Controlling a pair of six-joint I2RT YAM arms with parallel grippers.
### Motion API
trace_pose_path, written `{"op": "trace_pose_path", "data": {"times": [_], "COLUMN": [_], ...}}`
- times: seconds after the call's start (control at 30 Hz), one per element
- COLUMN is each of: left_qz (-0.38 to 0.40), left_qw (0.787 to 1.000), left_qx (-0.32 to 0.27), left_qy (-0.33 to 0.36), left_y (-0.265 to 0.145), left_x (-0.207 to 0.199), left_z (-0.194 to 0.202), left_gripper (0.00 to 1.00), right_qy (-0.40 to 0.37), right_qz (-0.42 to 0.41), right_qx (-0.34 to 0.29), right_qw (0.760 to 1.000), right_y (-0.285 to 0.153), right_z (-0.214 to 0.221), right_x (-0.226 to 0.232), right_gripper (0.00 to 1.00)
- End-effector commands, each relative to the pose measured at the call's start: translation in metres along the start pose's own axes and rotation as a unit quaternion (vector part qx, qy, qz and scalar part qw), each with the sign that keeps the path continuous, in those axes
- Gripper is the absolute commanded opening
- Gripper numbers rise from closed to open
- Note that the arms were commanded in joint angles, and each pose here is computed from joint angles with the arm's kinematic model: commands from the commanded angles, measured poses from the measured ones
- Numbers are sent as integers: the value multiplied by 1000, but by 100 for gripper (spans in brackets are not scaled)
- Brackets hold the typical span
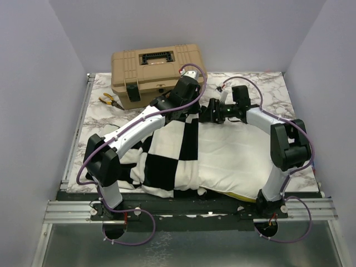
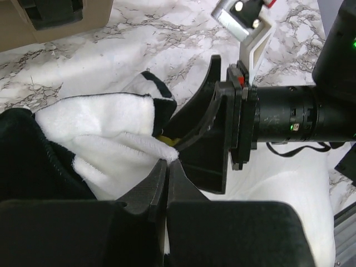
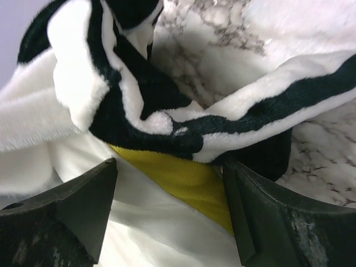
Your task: Put the pillow into the pillowcase
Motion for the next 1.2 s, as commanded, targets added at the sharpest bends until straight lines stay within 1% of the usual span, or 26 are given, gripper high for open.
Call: {"op": "trace_pose_path", "data": {"times": [0.0, 0.07, 0.1, 0.13, 0.2, 0.23, 0.27, 0.3, 0.4, 0.47, 0.57, 0.63, 0.73, 0.83, 0.93, 1.03, 1.17], "left_qz": [15, 20, 24, 29, 38, 45, 52, 60, 88, 112, 161, 198, 232, 258, 284, 314, 368], "left_qw": [999, 999, 998, 998, 998, 998, 997, 997, 995, 993, 986, 979, 972, 964, 956, 947, 925], "left_qx": [-44, -45, -47, -48, -47, -47, -46, -44, -36, -29, -20, -16, -25, -30, -27, -27, -30], "left_qy": [-15, -15, -16, -16, -17, -19, -21, -24, -33, -38, -37, -34, -41, -50, -61, -67, -89], "left_y": [-10, -9, -10, -10, -10, -11, -11, -11, -13, -16, -24, -33, -54, -75, -93, -109, -127], "left_x": [-12, -15, -18, -20, -26, -29, -33, -37, -52, -66, -105, -136, -174, -204, -229, -252, -291], "left_z": [-25, -27, -30, -32, -35, -37, -39, -39, -42, -43, -41, -40, -40, -36, -26, -16, -6], "left_gripper": [0, 0, 0, 0, 0, 0, 0, 0, 0, 0, 0, 0, 0, 0, 0, 0, 0], "right_qy": [-7, 1, 6, 7, 16, 24, 27, 27, 21, 29, 60, 78, 111, 144, 152, 146, 152], "right_qz": [-92, -129, -144, -160, -183, -195, -203, -209, -231, -228, -220, -230, -257, -296, -329, -333, -312], "right_qx": [24, 24, 26, 27, 28, 28, 26, 23, 12, -2, -36, -63, -97, -140, -170, -181, -194], "right_qw": [995, 991, 989, 987, 983, 980, 978, 977, 973, 973, 973, 968, 955, 934, 916, 914, 918], "right_y": [-5, -8, -10, -13, -20, -24, -29, -34, -50, -56, -59, -61, -62, -68, -75, -78, -77], "right_z": [27, 34, 37, 39, 41, 41, 41, 39, 30, 20, 4, -8, -20, -33, -44, -51, -56], "right_x": [28, 42, 49, 57, 70, 78, 85, 92, 116, 126, 134, 139, 143, 150, 155, 160, 159], "right_gripper": [78, 72, 65, 52, 23, 11, 2, 0, 0, 0, 0, 0, 0, 0, 0, 0, 0]}}
Point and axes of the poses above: each gripper's point midway between its finger pads, its own y axis out along the fingers, its own x axis along the line the jaws close on, z = x × y, the point moved 1 cm from there along -y, back along the fingers, and after that the axes turned 2 degrees about -y, right-handed, at the moved point
